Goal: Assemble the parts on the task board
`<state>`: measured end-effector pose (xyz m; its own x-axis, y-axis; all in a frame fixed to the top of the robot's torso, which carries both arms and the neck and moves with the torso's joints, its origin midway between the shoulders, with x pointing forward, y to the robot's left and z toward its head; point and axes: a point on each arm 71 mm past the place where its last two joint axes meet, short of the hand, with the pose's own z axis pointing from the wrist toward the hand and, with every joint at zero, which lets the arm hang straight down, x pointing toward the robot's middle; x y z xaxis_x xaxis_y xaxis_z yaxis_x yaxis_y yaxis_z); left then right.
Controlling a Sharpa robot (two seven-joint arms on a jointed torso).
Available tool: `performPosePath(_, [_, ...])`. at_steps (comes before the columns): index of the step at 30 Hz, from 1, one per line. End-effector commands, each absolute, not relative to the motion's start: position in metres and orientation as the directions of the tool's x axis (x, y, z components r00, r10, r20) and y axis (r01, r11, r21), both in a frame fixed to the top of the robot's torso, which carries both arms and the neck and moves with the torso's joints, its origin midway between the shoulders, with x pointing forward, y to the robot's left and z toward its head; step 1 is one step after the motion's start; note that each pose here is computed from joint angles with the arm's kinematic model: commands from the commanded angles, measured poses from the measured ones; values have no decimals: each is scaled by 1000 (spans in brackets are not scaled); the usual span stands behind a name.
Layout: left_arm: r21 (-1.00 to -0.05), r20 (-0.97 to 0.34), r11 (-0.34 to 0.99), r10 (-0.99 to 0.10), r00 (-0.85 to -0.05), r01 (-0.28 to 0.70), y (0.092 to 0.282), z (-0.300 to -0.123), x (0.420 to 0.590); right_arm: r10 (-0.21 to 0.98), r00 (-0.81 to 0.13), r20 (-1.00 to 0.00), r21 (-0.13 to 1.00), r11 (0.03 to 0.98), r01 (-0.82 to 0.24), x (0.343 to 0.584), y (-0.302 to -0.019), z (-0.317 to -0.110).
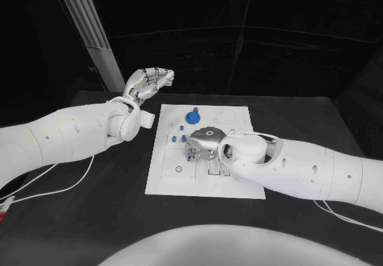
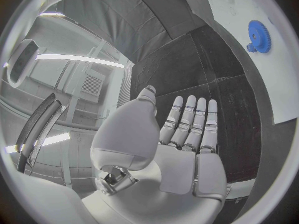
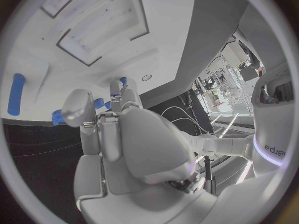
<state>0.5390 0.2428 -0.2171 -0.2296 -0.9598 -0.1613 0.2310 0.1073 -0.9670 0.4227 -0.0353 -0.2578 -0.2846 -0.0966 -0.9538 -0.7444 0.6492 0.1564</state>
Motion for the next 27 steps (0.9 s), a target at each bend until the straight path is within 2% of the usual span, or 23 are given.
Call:
performPosePath(1, [-902, -155, 39, -959, -238, 430, 241, -202, 534, -115, -290, -950, 149, 649, -746, 423, -34, -259])
performPosePath(10, [-902, -155, 39, -959, -238, 430, 241, -202, 534, -125, -297, -947, 145, 658, -739, 422, -33, -261])
performPosePath(20, [-903, -154, 39, -959, -239, 428, 242, -202, 534, -35, -251, -967, 163, 673, -722, 421, -43, -253])
performPosePath(23, [-903, -155, 40, -959, -237, 427, 244, -202, 534, 27, -244, -969, 199, 667, -718, 416, -53, -246])
performPosePath(27, [-904, -156, 42, -959, -236, 425, 244, -203, 534, 193, -240, -951, 308, 648, -697, 413, -76, -226])
